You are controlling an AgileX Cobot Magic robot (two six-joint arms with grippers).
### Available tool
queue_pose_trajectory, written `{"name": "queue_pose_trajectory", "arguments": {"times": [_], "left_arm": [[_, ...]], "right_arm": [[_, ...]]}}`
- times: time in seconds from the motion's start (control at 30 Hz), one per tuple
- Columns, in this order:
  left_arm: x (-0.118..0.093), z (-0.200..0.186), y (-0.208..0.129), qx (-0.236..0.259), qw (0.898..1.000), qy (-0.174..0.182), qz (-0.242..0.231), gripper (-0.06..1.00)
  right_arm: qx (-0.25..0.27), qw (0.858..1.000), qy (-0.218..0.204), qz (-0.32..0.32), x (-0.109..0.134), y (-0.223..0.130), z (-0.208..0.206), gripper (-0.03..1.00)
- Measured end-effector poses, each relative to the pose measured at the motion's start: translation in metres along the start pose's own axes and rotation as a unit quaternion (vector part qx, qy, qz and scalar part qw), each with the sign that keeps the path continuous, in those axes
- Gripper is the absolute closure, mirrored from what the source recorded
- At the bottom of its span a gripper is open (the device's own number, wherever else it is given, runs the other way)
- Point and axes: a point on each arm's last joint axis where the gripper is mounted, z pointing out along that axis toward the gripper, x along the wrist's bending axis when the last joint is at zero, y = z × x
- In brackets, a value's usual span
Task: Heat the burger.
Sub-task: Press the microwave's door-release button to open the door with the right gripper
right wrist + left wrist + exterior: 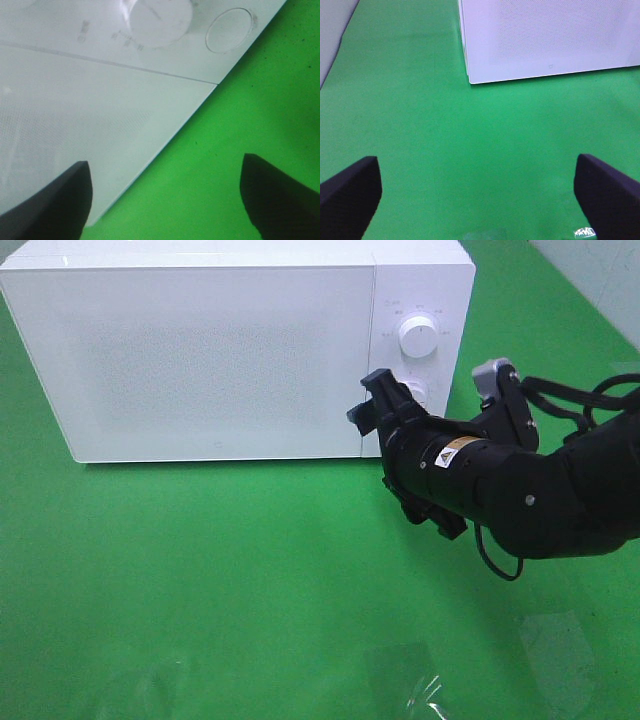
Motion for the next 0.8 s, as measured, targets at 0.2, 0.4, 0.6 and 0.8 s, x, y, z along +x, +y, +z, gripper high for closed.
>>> {"name": "queue_pose_trajectory", "arguments": {"times": [0.2,0.4,0.6,0.8], "left_arm": [[0.0,0.0,0.0,0.0,1.0,0.0,0.0,-0.05],[0.0,0.0,0.0,0.0,1.0,0.0,0.0,-0.05],[0.0,0.0,0.0,0.0,1.0,0.0,0.0,-0.05],[0.0,0.0,0.0,0.0,1.0,0.0,0.0,-0.05]], "right_arm": [[0.066,0.98,-0.016,-0.19,0.017,0.002,-0.023,0.25],[0.135,0.934,-0.015,-0.33,0.027,0.001,-0.045,0.25],[0.195,0.88,-0.017,-0.434,0.031,0.002,-0.067,0.23],[0.207,0.847,-0.013,-0.49,0.039,0.01,-0.089,0.19]]}}
